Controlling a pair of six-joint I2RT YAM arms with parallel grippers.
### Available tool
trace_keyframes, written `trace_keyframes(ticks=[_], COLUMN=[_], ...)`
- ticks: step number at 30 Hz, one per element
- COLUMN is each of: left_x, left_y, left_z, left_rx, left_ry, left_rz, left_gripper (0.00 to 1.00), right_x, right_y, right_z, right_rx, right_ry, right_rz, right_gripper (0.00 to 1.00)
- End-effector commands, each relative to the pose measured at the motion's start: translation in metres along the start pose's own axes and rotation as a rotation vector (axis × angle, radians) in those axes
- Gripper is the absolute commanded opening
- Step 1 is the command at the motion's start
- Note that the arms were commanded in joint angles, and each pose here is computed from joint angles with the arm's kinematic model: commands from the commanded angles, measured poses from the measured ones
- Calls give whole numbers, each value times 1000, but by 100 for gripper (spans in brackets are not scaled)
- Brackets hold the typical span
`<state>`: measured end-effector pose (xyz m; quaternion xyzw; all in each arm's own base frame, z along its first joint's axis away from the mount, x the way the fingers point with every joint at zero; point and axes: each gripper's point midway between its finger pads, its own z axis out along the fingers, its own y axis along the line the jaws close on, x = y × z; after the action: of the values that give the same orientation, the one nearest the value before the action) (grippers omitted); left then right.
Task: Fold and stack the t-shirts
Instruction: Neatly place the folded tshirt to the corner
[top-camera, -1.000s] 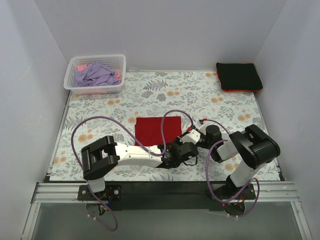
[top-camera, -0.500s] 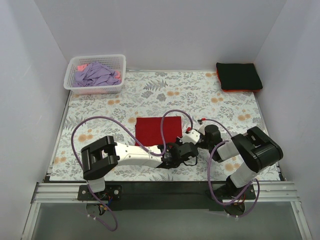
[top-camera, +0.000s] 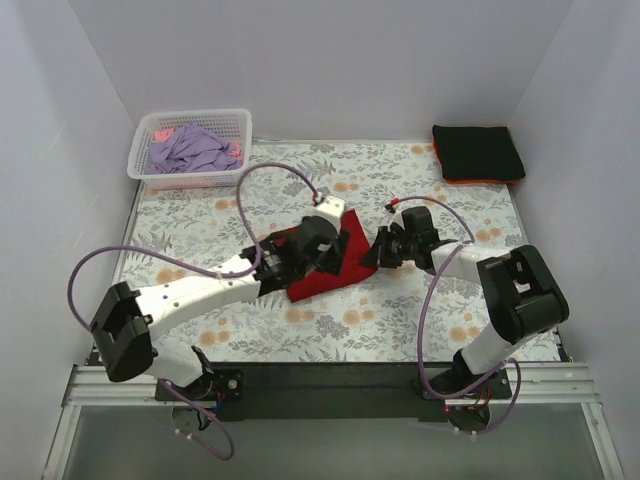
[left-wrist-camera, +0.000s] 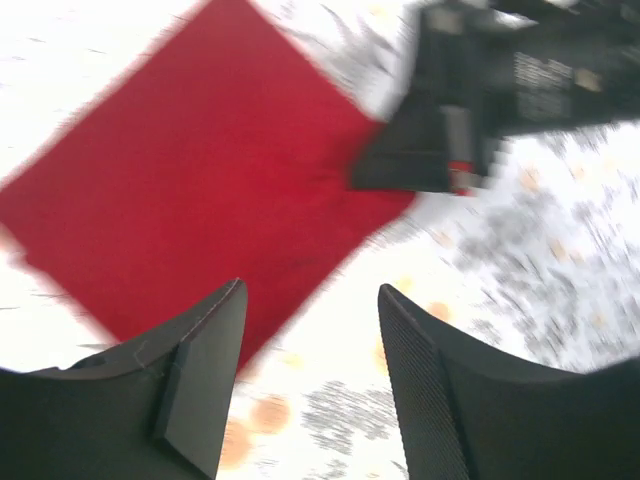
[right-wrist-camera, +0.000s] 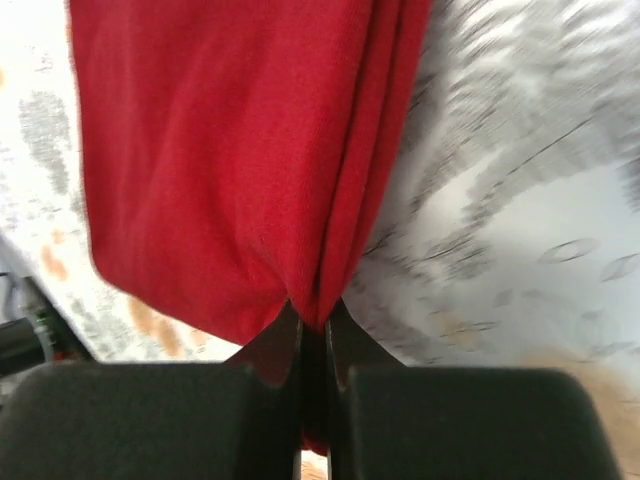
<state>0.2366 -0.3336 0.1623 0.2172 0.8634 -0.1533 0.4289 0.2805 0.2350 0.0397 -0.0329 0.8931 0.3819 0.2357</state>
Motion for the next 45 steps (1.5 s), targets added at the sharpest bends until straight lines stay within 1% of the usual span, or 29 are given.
trace_keyframes(ticks=[1, 2, 3, 4, 5, 6, 7, 8, 9, 10, 11, 12, 13, 14, 15, 16, 18, 19, 21, 22, 26, 31, 32, 33, 35, 36, 39, 45], left_x=[-15, -19, -23, -20, -18, -16, -15, 1, 6, 10, 24, 29, 34, 39, 40, 38, 32, 32, 37, 40, 48, 59, 60, 62, 66, 66, 70, 77], left_y=[57, 72, 85, 110, 122, 143, 153, 164, 182, 190, 196, 206, 210, 213, 217, 217, 218, 222, 225, 228, 231, 237, 237, 238, 239, 239, 239, 236], left_z=[-15, -16, -19, -20, -22, -23, -27, -26, -28, -31, -30, -29, -30, -30, -31, -31, -34, -35, -34, -34, -29, -22, -21, -20, -18, -18, -15, -10], left_rx=[-38, -71, -100, -168, -198, -244, -266, -295, -334, -347, -364, -368, -371, -374, -389, -388, -390, -411, -430, -448, -471, -508, -510, -516, -519, -519, -520, -507], left_ry=[7, 4, -1, 15, 17, 18, 6, 30, 31, 27, 46, 46, 49, 58, 58, 51, 21, 13, 28, 34, 60, 97, 101, 109, 124, 125, 140, 172], left_rz=[-73, -95, -114, -157, -182, -223, -263, -289, -335, -367, -410, -451, -470, -485, -497, -496, -501, -504, -504, -504, -503, -500, -499, -500, -498, -497, -495, -495], left_gripper=[55, 56, 57, 64, 64, 66, 81, 83, 83, 84, 84, 84, 84, 84, 84, 84, 84, 84, 84, 84, 84, 84, 84, 84, 84, 84, 84, 84], right_x=[-36, -32, -41, -55, -73, -75, -86, -110, -114, -127, -133, -156, -165, -171, -193, -203, -220, -245, -259, -275, -312, -344, -347, -357, -364, -374, -384, -405], right_y=[-26, -40, -43, -49, -49, -54, -63, -63, -69, -75, -84, -79, -85, -95, -90, -96, -108, -107, -119, -120, -138, -152, -161, -159, -169, -167, -171, -156], right_z=[-8, -11, -12, -15, -14, -18, -20, -21, -25, -29, -29, -32, -37, -36, -39, -43, -47, -57, -62, -66, -86, -98, -99, -104, -108, -114, -122, -130], right_rx=[146, 191, 209, 257, 278, 317, 381, 412, 453, 501, 532, 540, 586, 608, 617, 655, 712, 762, 805, 821, 886, 887, 890, 886, 893, 894, 877, 836], right_ry=[11, 61, 59, 66, 32, 59, 46, 16, 35, 17, 24, -9, -14, -10, -54, -52, -62, -105, -111, -128, -191, -263, -266, -294, -305, -337, -368, -434], right_rz=[-139, -140, -155, -186, -219, -230, -250, -273, -296, -313, -321, -363, -377, -379, -393, -435, -456, -490, -508, -536, -530, -497, -482, -483, -465, -462, -439, -469], right_gripper=[1, 1, 1, 1, 1, 1, 1, 1, 1, 1, 1, 1, 1, 1, 1, 1, 1, 1, 1, 1, 1, 1, 1, 1, 1, 1, 1, 1])
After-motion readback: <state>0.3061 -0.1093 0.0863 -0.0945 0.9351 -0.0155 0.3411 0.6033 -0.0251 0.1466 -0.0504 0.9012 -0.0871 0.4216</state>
